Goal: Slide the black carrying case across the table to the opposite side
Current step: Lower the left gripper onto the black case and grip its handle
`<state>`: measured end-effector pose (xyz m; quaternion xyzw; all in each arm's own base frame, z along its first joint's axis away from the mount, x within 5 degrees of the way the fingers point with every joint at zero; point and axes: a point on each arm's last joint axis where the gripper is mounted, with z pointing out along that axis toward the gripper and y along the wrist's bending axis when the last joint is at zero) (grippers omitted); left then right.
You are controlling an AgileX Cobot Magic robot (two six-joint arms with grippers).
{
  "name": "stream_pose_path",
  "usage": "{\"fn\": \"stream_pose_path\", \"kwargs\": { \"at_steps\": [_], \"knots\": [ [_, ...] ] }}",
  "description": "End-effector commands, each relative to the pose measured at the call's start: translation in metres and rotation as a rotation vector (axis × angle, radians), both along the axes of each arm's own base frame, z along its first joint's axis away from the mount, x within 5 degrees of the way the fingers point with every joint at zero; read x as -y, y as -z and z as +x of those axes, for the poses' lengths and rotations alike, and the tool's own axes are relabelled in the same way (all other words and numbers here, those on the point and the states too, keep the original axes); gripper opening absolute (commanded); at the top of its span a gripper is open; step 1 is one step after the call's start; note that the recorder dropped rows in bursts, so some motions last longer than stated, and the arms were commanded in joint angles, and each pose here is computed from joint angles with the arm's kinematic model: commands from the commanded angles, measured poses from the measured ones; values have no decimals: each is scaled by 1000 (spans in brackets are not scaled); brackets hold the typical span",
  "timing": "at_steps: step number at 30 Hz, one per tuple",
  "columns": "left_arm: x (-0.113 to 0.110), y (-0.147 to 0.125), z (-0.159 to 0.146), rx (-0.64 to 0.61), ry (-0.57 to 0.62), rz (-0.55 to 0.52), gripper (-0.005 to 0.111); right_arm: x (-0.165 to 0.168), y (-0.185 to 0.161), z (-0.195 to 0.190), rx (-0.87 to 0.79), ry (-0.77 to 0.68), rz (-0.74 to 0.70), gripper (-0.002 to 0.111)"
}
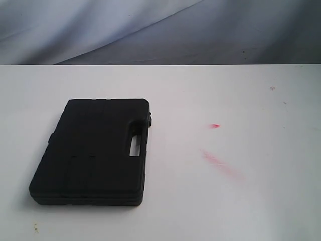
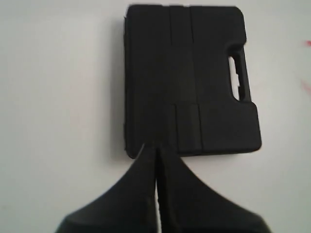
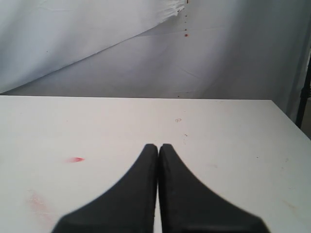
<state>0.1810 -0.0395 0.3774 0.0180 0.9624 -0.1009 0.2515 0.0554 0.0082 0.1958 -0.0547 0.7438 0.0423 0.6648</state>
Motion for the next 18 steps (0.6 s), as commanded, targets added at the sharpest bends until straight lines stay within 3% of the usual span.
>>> {"fn": "stream_pose_path", "kwargs": {
  "at_steps": [1,8,14,18],
  "knots": [
    [28,30,31,-170,53,-43,0,0,1,0,-1,3,12,0],
    [106,76,59,-157,129,53,0,0,1,0,-1,3,12,0],
    [183,109,81,-129,234,48,0,0,1,0,-1,3,12,0],
    [204,125,92,-83,244,-52,0,0,1,0,-1,3,12,0]
  ]
}}
